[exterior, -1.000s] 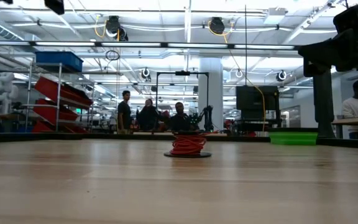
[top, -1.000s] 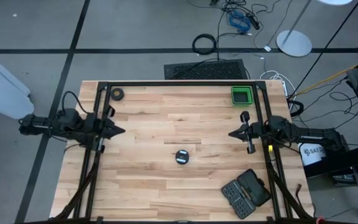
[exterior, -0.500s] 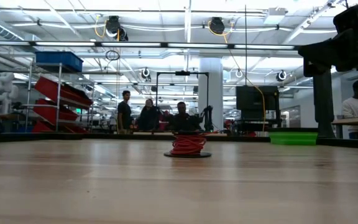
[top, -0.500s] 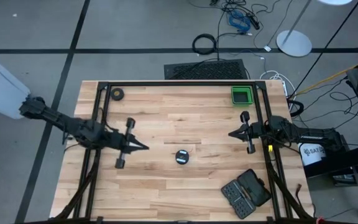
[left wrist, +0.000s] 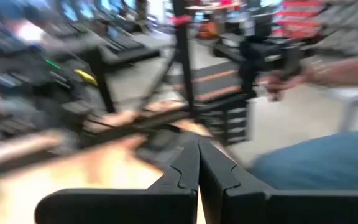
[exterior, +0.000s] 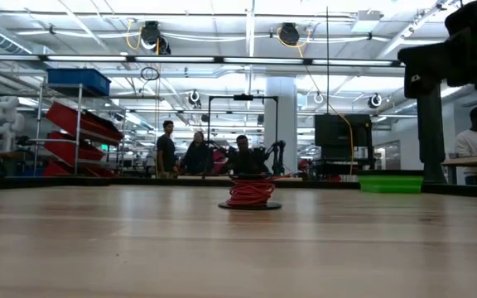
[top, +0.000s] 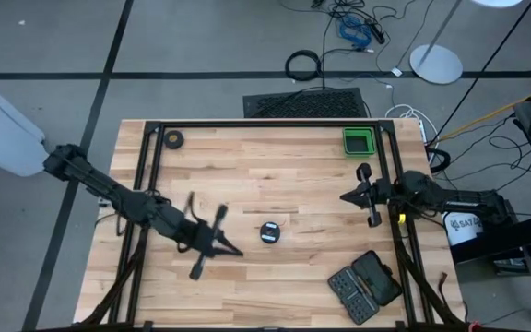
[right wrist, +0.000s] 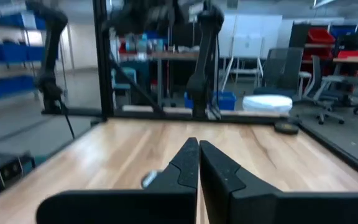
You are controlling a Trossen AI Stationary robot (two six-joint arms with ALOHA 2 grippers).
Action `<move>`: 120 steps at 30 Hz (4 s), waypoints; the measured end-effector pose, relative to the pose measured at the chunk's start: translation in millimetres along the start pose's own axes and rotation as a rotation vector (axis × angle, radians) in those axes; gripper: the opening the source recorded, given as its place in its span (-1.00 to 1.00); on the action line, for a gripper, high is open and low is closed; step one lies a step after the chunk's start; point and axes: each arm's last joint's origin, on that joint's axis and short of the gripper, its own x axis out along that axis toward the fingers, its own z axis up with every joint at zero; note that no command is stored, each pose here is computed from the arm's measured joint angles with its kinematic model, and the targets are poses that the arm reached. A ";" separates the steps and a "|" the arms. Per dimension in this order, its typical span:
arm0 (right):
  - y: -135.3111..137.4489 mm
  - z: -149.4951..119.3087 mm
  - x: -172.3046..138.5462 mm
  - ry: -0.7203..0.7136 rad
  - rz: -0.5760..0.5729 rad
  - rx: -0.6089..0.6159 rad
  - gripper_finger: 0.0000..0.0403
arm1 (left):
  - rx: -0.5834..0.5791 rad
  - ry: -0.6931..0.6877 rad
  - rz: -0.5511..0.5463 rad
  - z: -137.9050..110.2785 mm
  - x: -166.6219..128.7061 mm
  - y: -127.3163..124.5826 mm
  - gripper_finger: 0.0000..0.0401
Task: Coil cords
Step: Uncoil the red wire on the black spool
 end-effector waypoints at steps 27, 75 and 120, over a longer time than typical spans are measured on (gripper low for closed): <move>0.2 86.5 10.0 -0.082 0.021 0.423 -1.00 | 0.080 0.033 0.298 -10.2 14.7 7.1 -0.99; 23.2 3.8 86.8 0.708 -0.119 0.272 -1.00 | 0.222 0.566 0.364 -101.9 40.1 7.8 -0.68; 25.9 5.3 86.3 0.707 -0.065 0.288 -1.00 | 0.670 0.758 0.546 -192.8 104.2 2.1 0.02</move>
